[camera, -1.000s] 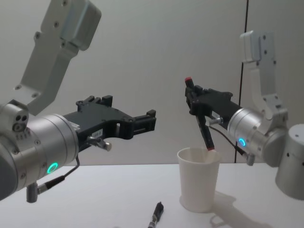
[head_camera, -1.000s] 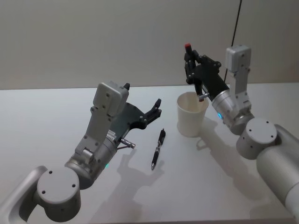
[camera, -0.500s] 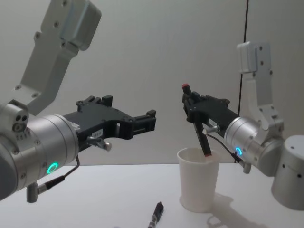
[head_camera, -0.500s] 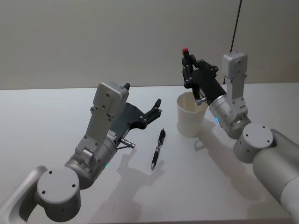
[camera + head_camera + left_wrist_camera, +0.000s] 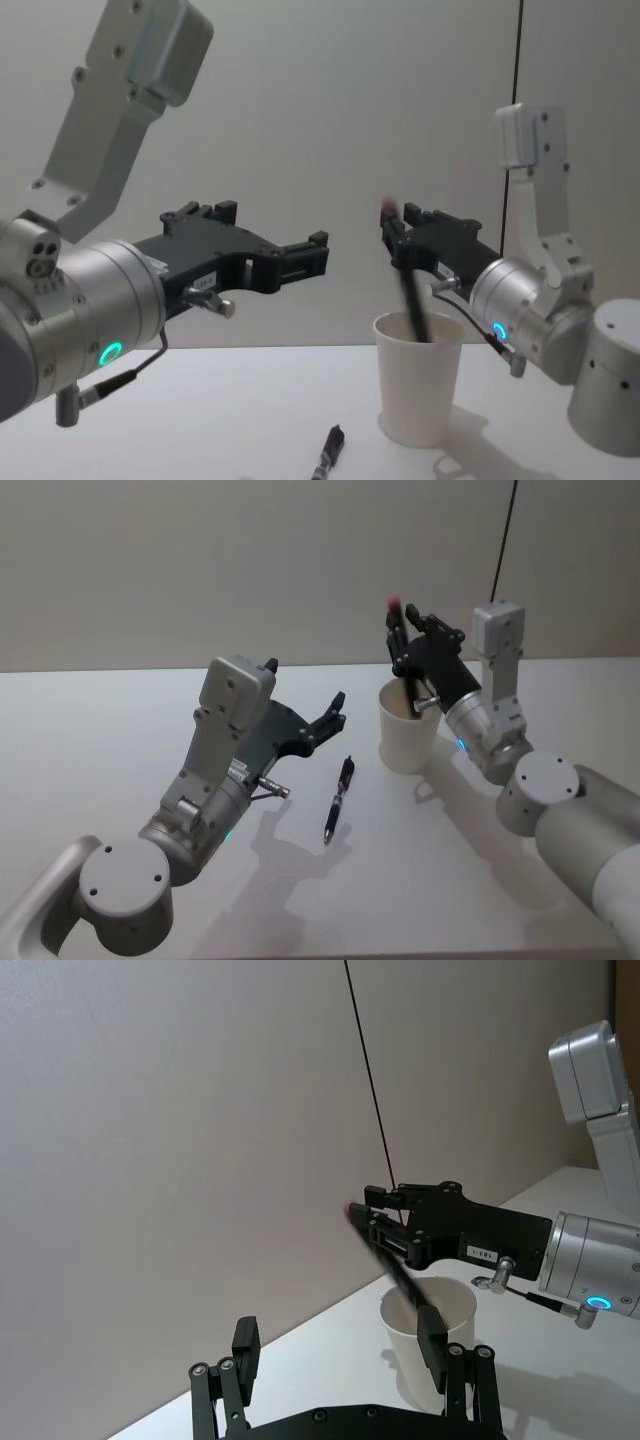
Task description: Place the pen into the pen holder.
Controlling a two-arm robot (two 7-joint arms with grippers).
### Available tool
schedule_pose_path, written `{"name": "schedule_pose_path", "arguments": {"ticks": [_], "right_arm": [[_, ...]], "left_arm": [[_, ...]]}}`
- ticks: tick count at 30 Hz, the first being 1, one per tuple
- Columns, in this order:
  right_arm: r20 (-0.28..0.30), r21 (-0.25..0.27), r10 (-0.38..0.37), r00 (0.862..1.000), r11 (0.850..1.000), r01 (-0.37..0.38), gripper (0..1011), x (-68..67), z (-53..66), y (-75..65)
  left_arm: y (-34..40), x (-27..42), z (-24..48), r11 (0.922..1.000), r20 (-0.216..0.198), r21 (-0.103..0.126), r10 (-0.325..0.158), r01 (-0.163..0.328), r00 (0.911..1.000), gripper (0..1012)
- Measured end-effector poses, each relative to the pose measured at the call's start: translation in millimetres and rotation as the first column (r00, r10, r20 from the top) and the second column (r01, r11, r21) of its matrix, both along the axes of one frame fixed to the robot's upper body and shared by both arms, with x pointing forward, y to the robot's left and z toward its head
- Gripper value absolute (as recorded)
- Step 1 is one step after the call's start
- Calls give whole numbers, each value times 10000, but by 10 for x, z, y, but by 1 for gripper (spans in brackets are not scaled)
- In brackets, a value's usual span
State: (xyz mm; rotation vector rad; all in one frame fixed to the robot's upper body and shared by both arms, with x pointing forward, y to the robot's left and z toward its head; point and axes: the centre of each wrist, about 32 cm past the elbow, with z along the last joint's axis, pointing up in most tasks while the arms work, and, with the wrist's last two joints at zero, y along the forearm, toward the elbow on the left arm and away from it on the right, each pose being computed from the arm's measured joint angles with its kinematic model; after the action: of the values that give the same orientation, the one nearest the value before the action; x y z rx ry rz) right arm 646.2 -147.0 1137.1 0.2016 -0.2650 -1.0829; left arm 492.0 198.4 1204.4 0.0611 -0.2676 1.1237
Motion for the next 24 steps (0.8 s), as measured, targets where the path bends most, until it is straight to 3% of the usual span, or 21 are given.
{"name": "schedule_pose_path", "arguments": {"ticks": [8, 11, 14, 24], "right_arm": [[-87, -60, -13, 10000, 10000, 12, 528, -13, -38, 0], [-111, -73, -18, 9999, 10000, 17, 568, -17, -48, -2], [-148, -88, -22, 9999, 10000, 21, 712, -22, -60, -8], [-233, -129, -27, 9997, 9999, 24, 975, -13, -53, -28]], "left_arm": [[0, 0, 0, 10000, -1, 0, 0, 0, 10000, 1003], [0, 0, 0, 10000, 0, -1, 0, 0, 10000, 1003], [0, 0, 0, 10000, 0, 0, 0, 0, 10000, 1003], [0, 0, 0, 10000, 0, 0, 0, 0, 10000, 1003]]}}
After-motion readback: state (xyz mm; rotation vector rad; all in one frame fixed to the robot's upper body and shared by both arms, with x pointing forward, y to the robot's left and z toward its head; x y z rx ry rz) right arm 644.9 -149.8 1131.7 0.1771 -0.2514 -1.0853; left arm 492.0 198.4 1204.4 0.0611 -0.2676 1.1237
